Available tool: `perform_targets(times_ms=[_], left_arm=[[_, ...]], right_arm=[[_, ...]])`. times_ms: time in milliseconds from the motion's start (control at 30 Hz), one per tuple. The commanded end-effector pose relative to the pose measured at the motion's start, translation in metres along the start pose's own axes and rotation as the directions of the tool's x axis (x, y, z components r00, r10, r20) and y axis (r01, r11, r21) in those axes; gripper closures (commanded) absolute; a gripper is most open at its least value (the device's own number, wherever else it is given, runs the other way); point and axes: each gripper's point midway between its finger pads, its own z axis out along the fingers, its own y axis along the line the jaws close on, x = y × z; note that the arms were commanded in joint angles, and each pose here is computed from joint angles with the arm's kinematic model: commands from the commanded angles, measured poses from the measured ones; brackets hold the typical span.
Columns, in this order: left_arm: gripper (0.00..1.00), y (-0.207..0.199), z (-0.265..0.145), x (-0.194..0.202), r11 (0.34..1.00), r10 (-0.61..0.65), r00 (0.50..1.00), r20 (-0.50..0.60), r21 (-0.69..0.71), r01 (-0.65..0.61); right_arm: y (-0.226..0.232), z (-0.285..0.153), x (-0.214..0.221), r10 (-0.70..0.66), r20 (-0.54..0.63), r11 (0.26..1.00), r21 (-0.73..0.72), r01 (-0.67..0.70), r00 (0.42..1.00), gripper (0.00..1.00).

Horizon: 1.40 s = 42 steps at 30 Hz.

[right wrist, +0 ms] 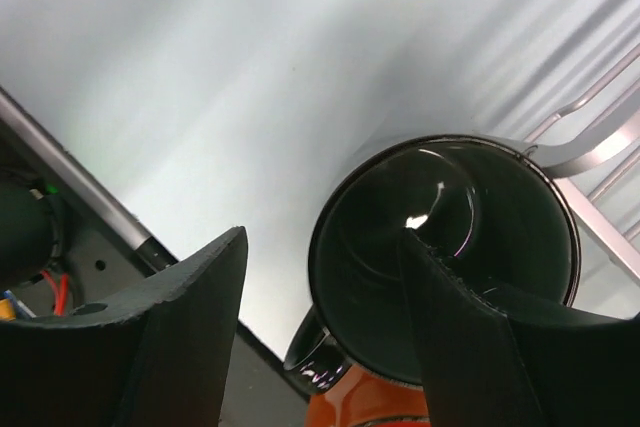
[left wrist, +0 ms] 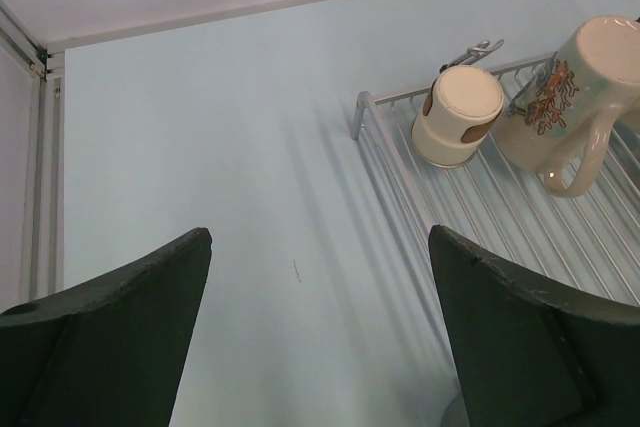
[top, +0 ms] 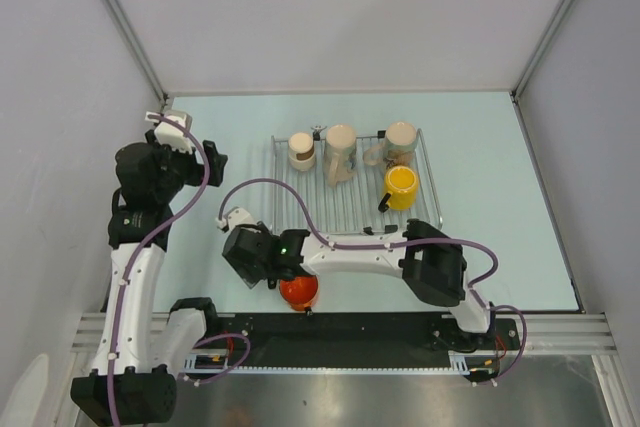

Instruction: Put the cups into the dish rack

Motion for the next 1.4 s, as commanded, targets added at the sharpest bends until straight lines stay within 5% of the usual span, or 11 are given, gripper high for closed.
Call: perform_targets(times_ms=[0, 100, 367, 567, 800, 900, 1067, 1100, 1233, 1267, 1367], left_arm=[[0.05, -0.001, -0.003, -0.009, 1.000, 0.027, 0.999, 0.040, 0.009, -0.027], [0.05, -0.003, -0.003, -0.004, 0.999, 0.026, 0.999, 0.029, 0.021, -0.027], [0.05, -0.006, -0.013, -0.011, 0.999, 0.042, 0.998, 0.053, 0.021, -0.043], [0.05, -0.009, -0.013, -0.013, 0.999, 0.030, 0.998, 0.054, 0.036, -0.032], [0.04, -0.029, -0.031, -0.039, 0.993, 0.006, 0.993, 0.119, 0.119, -0.020], [0.04, -0.039, -0.038, -0.049, 0.987, -0.002, 0.990, 0.140, 0.161, -0.021], [0.03, -0.054, -0.040, -0.048, 0.969, -0.032, 0.991, 0.130, 0.247, -0.001], [0.03, -0.060, -0.041, -0.047, 0.960, -0.031, 0.991, 0.133, 0.279, -0.007], [0.00, -0.109, -0.060, -0.047, 0.825, -0.057, 0.991, 0.124, 0.565, -0.023], [0.00, -0.116, -0.061, -0.045, 0.790, -0.069, 0.992, 0.103, 0.613, -0.009], [0.00, -0.130, -0.064, -0.040, 0.697, -0.100, 0.994, 0.047, 0.716, 0.036]], right_arm=[[0.006, 0.005, -0.018, 0.007, 0.026, 0.999, -0.048, -0.006, 1.000, 0.34], [0.006, 0.017, -0.012, 0.015, -0.002, 0.998, -0.061, -0.015, 1.000, 0.40], [0.002, 0.019, -0.015, 0.052, -0.018, 0.995, -0.083, -0.053, 0.998, 1.00], [0.001, -0.029, -0.044, 0.086, 0.066, 0.987, -0.144, -0.076, 0.994, 1.00], [-0.004, -0.150, -0.076, 0.228, 0.276, 0.902, -0.420, -0.096, 0.934, 1.00], [-0.018, -0.203, -0.094, 0.341, 0.398, 0.829, -0.554, -0.073, 0.852, 1.00], [-0.065, -0.242, -0.099, 0.474, 0.442, 0.760, -0.642, -0.101, 0.762, 1.00], [-0.063, -0.266, -0.109, 0.507, 0.486, 0.710, -0.704, -0.025, 0.712, 1.00], [-0.094, -0.292, -0.091, 0.679, 0.439, 0.572, -0.819, -0.049, 0.589, 1.00], [-0.101, -0.313, -0.098, 0.699, 0.487, 0.555, -0.831, 0.031, 0.523, 1.00], [-0.105, -0.337, -0.088, 0.751, 0.477, 0.475, -0.870, 0.128, 0.455, 1.00]])
